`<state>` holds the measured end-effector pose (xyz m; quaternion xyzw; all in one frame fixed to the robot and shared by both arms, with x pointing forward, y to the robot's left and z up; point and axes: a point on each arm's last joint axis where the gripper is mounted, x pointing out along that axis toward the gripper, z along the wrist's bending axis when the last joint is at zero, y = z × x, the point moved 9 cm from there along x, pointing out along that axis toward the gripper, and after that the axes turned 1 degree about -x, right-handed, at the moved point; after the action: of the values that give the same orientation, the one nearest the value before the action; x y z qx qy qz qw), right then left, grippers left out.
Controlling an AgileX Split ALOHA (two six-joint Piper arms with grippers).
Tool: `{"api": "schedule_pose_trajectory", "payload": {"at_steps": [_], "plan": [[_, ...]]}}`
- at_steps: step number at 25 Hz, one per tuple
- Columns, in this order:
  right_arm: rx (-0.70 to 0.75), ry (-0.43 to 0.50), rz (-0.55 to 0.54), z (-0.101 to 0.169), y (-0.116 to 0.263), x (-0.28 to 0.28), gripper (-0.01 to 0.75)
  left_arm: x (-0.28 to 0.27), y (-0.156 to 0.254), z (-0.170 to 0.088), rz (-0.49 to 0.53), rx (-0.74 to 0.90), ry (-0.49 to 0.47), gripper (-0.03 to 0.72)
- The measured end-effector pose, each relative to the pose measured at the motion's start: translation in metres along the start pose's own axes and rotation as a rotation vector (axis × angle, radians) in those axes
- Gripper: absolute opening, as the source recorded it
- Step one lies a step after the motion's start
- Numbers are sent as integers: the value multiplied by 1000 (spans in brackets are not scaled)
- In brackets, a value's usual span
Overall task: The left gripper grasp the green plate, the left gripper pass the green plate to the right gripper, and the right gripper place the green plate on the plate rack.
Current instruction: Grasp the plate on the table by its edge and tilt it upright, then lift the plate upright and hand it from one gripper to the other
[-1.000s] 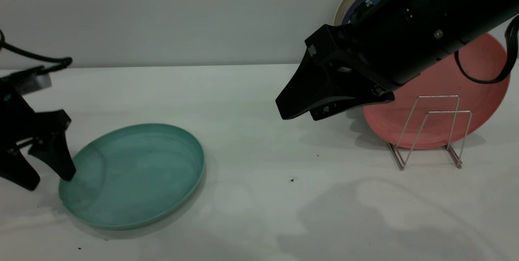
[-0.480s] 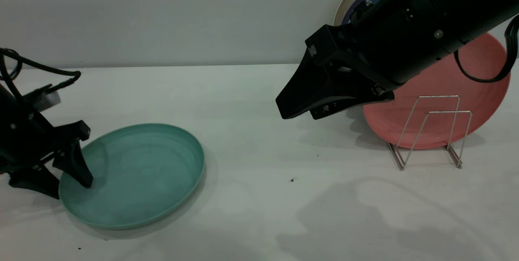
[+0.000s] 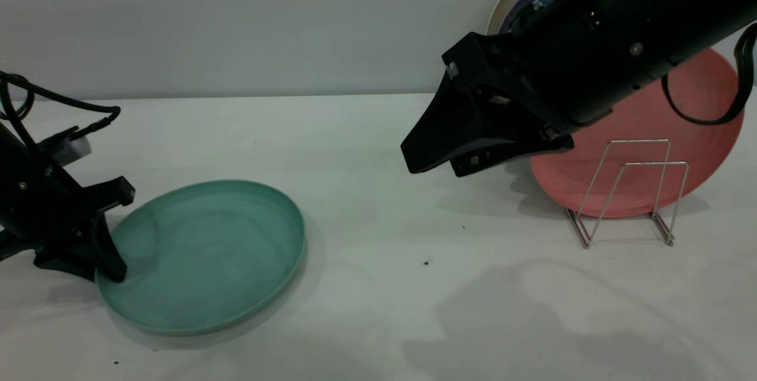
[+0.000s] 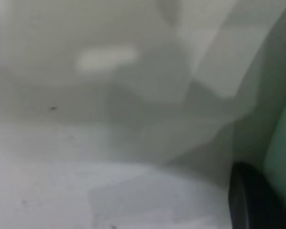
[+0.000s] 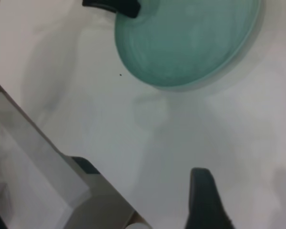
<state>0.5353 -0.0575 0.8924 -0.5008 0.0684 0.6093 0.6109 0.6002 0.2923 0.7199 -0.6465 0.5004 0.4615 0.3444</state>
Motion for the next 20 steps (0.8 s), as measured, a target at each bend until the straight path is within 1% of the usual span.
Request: {"api": "schedule_pose_trajectory", "payload": {"at_steps": [4, 9, 11, 16, 18, 20], "plan": [[131, -15, 41, -25, 4, 9, 483, -23, 1, -19, 27, 161, 58, 21], [215, -121, 83, -49, -8, 21, 483, -58, -1, -51, -29, 353, 171, 18], [232, -155, 91, -53, -14, 30, 483, -66, 0, -65, -44, 397, 235, 18], [278, -268, 90, -47, -31, 48, 483, -75, 3, -92, -67, 446, 395, 18], [302, -303, 84, -44, -34, 51, 483, -77, 2, -97, -79, 441, 418, 18], [320, -318, 71, -43, -37, 51, 483, -78, 2, -97, -81, 440, 423, 18]]}}
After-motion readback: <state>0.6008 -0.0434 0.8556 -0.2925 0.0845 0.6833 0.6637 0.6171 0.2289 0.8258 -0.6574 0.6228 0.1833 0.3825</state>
